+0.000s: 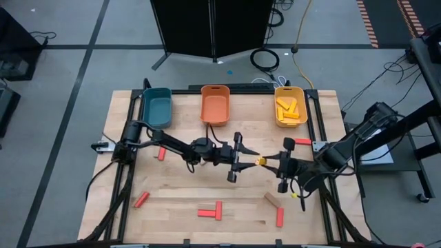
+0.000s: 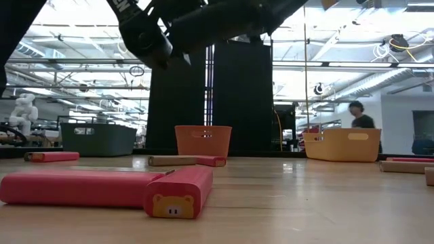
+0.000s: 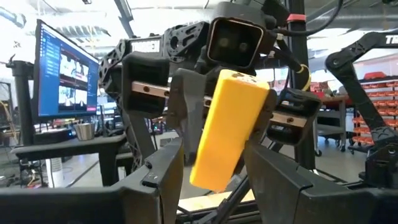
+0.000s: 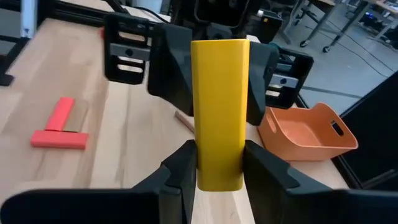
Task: Sort blocks
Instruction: Put the yellow block into the yellow bin
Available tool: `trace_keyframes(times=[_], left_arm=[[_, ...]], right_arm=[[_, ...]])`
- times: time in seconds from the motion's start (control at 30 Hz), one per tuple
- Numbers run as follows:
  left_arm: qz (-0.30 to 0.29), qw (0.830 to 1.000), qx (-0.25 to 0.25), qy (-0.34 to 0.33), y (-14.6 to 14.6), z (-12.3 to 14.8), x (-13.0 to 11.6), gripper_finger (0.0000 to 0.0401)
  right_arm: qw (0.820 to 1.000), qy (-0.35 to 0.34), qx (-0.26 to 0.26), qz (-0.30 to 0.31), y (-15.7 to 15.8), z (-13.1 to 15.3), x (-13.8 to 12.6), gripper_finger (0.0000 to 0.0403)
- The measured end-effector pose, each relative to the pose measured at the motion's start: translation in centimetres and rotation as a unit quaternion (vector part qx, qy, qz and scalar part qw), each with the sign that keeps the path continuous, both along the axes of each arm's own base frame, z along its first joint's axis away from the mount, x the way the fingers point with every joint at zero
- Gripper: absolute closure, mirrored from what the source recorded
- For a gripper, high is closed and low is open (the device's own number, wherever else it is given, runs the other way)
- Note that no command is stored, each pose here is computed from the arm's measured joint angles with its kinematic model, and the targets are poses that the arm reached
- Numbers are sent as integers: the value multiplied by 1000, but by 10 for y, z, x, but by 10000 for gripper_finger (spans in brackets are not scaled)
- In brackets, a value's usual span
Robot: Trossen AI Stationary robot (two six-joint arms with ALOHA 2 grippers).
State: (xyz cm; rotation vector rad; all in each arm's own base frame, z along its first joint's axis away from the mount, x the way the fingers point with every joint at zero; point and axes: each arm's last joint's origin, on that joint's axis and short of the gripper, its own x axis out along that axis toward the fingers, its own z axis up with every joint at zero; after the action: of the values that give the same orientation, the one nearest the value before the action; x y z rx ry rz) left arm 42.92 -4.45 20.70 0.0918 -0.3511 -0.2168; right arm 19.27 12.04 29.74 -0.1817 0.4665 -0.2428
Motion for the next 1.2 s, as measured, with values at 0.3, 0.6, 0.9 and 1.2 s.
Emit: trace_keyframes(times=[0.3,0.6,0.9,1.2], left_arm=[[8,1000,12,-1,-5,-1,0,209],[15,999,34,-6,-8,0,-1,187],[16,999,35,-10,-8,0,-1,236],[15,999,36,-7,-8,-1,-1,324]], right_arm=[[1000,17,-14,-21,-6,-8,12,307],[1000,18,-5,-15,-6,-8,14,307],[1000,7,1,-13,-5,-6,15,307],[1000,13,13,2,-4,-6,15,296]])
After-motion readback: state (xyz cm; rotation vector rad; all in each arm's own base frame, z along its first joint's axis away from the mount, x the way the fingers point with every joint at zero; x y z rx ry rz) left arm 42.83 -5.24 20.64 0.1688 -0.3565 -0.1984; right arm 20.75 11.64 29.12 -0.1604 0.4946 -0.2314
